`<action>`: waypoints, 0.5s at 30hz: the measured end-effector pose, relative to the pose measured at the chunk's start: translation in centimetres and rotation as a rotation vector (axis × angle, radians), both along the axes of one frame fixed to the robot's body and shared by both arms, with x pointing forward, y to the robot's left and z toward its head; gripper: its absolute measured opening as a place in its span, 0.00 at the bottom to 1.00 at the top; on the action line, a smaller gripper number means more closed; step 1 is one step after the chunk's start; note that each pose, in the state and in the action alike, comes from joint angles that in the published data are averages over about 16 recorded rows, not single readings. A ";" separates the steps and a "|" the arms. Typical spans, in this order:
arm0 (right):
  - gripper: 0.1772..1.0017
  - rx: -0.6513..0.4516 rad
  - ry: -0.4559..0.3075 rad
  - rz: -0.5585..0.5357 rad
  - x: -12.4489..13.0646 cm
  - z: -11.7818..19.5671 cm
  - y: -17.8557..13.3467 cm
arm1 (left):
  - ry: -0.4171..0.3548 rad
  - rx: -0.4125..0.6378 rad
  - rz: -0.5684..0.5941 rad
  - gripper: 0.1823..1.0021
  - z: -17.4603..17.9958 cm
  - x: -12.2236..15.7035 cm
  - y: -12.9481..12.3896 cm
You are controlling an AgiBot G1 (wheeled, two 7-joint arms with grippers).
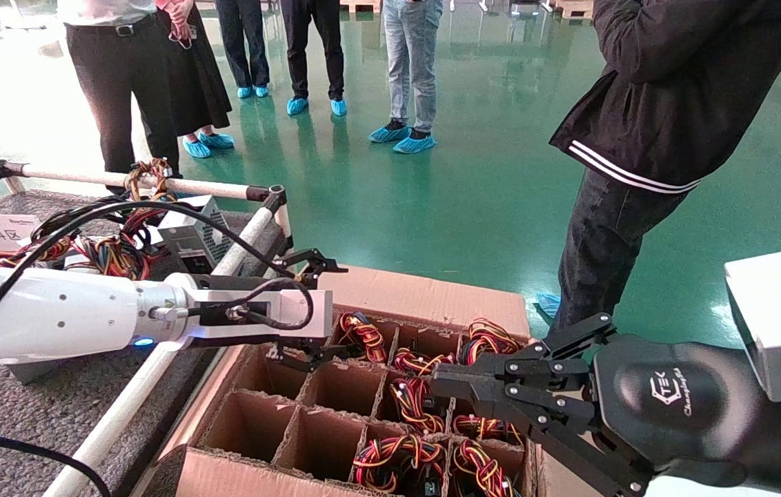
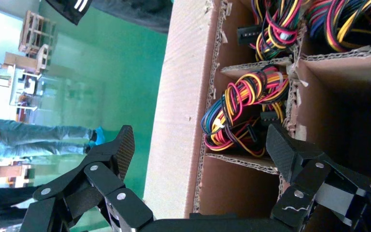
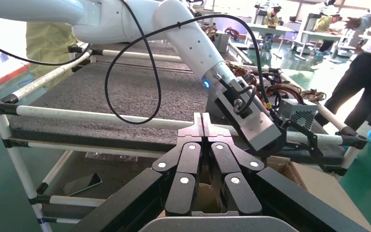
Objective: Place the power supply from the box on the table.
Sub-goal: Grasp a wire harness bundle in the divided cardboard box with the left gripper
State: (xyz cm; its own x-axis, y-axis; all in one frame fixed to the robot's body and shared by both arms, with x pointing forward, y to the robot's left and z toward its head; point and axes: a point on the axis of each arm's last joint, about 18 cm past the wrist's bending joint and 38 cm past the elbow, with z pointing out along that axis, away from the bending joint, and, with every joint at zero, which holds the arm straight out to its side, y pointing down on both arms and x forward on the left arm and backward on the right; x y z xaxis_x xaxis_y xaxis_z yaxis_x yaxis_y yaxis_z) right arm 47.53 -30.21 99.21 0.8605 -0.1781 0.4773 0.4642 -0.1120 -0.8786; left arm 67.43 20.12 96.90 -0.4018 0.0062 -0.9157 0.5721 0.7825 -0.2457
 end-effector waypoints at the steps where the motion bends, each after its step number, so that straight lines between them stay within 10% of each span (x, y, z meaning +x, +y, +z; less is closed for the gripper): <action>1: 0.02 0.000 0.000 0.000 0.0 0.0 0.0 | -0.002 0.001 0.002 1.00 0.0 0.1 0.0; 15: 0.02 0.000 0.000 0.000 0.0 0.0 0.0 | -0.015 0.016 0.013 1.00 -0.4 1.3 -0.9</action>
State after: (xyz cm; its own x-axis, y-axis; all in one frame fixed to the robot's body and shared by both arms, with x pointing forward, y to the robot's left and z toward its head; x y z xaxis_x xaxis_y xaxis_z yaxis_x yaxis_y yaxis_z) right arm 47.53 -30.21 99.21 0.8605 -0.1781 0.4773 0.4642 -0.1120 -0.8786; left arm 68.70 19.22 96.48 -0.3886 0.0157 -0.9213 0.5652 0.7937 -0.2249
